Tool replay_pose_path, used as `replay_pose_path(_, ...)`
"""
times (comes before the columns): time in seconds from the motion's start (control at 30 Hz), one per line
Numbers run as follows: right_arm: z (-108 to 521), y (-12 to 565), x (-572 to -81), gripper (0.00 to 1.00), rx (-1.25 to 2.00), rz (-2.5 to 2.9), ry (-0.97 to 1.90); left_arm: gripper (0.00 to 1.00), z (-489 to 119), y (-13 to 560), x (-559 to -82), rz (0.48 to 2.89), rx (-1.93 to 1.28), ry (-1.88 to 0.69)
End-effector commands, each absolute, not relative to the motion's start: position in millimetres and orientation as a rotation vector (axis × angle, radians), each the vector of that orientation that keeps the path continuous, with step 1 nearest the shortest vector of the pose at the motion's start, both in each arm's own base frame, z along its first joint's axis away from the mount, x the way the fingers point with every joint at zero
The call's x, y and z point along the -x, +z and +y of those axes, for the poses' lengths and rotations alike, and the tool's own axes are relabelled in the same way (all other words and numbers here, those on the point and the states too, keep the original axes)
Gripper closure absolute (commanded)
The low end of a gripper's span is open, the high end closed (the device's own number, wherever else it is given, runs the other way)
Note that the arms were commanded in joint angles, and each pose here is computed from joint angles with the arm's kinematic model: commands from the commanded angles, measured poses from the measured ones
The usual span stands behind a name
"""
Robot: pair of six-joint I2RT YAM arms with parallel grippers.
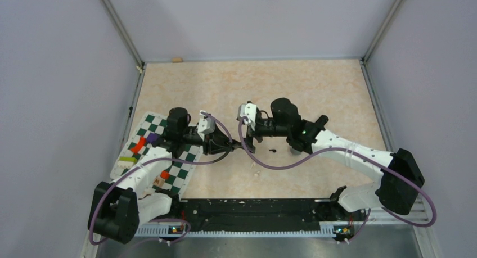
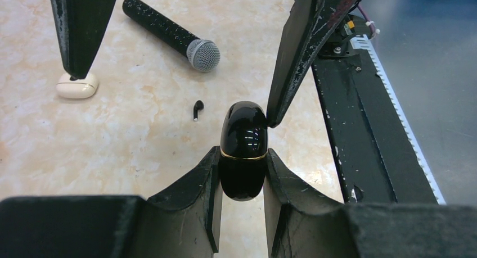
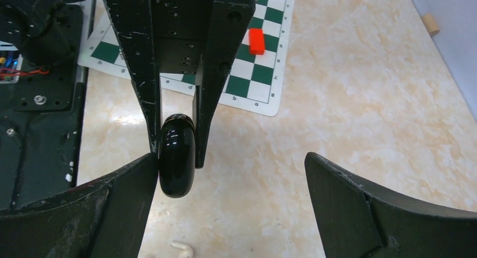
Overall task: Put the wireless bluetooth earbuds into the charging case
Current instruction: Open the charging case.
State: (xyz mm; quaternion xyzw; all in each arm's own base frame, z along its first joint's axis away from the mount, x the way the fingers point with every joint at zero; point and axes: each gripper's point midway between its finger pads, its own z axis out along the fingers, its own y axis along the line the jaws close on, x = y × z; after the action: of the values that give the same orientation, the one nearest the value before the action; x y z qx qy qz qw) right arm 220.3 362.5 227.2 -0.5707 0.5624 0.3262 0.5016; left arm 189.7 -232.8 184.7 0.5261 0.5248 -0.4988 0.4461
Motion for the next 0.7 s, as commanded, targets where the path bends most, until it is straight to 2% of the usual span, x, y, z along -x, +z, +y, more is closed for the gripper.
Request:
replay_pose_path(0.0, 348.8, 260.7, -251.4, 0.01, 1.270, 1.293, 0.562, 1.00, -236.0, 201.6, -184.2, 1.212, -1.344, -1.258)
replay_pose_path(0.33, 332.0, 289.5, -261.9, 0.01, 1.198, 1.263, 0.470, 1.00, -236.2, 203.4, -183.2, 1.205, -1.347, -1.263)
replay_pose_path(0.5, 330.6, 299.0, -247.9, 0.01, 1.245, 1.243, 0.555, 1.00, -235.9, 203.5, -182.7, 1.206, -1.346, -1.263)
replay_pose_path(0.67, 321.7, 284.1, -223.5, 0.01, 1.366, 1.241, 0.733, 1.00, -235.8, 203.9, -181.9, 1.203, -1.348, -1.264)
